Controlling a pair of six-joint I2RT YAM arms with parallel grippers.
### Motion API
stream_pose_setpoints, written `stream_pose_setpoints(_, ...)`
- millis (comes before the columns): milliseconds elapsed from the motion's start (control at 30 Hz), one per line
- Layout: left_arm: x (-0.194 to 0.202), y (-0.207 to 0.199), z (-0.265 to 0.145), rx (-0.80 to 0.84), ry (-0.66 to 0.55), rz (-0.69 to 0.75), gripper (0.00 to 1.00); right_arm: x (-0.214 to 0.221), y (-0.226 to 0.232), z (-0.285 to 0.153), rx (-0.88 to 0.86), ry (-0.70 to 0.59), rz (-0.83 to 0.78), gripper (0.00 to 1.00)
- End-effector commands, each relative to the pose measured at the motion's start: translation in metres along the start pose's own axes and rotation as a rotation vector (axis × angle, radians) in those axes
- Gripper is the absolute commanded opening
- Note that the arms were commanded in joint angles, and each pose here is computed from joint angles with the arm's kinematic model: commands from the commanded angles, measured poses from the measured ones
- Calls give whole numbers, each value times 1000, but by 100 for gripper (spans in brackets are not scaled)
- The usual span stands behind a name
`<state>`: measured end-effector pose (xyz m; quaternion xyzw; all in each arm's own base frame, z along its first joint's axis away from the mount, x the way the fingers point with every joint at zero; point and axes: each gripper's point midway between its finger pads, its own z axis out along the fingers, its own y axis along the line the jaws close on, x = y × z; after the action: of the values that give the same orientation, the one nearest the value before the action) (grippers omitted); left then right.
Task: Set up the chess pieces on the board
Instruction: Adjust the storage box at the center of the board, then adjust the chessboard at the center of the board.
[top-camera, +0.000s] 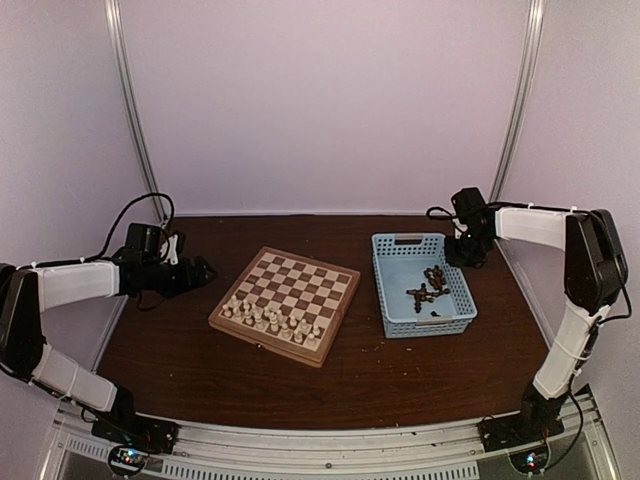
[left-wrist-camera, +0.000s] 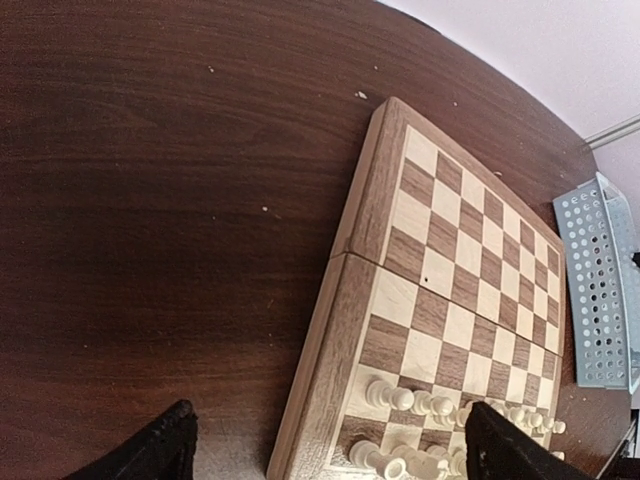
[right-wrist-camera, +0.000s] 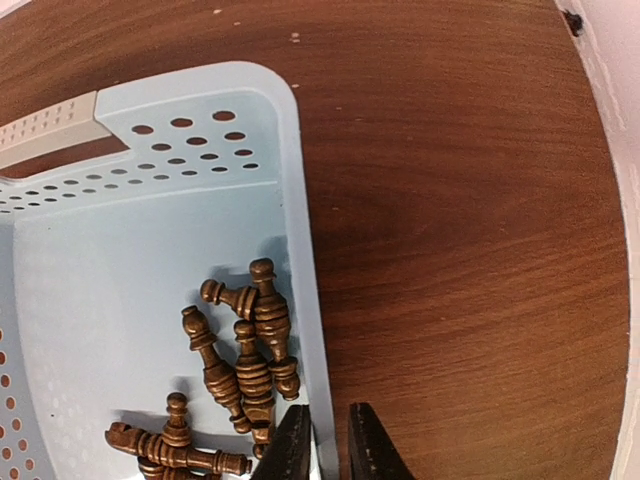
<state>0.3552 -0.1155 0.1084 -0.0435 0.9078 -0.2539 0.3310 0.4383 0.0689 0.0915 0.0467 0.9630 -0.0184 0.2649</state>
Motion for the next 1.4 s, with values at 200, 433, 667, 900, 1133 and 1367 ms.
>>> stream_pose_setpoints(200, -15, -17, -6, 3, -38, 82, 94, 11, -83, -41, 169, -70, 163, 36)
stream_pose_setpoints(433, -13, -69, -19, -28, -15, 265, 95, -16, -59, -93, 52, -194, 103, 48)
stream_pose_setpoints(667, 9, -149, -51, 77, 0, 429, 95, -31, 41, -125, -273, -224, -73, 55)
stream_pose_setpoints(900, 58, -163, -67, 74, 71, 422, 98, -35, 151, -123, -493, -191, -195, 58)
stream_pose_setpoints(1133, 70, -96, -85, -64, 15, 261, 85, -35, 236, -104, -581, -141, -263, 59)
stream_pose_setpoints(1367, 79, -37, -87, -25, 37, -30, 59, -33, 292, -75, -566, -103, -284, 52)
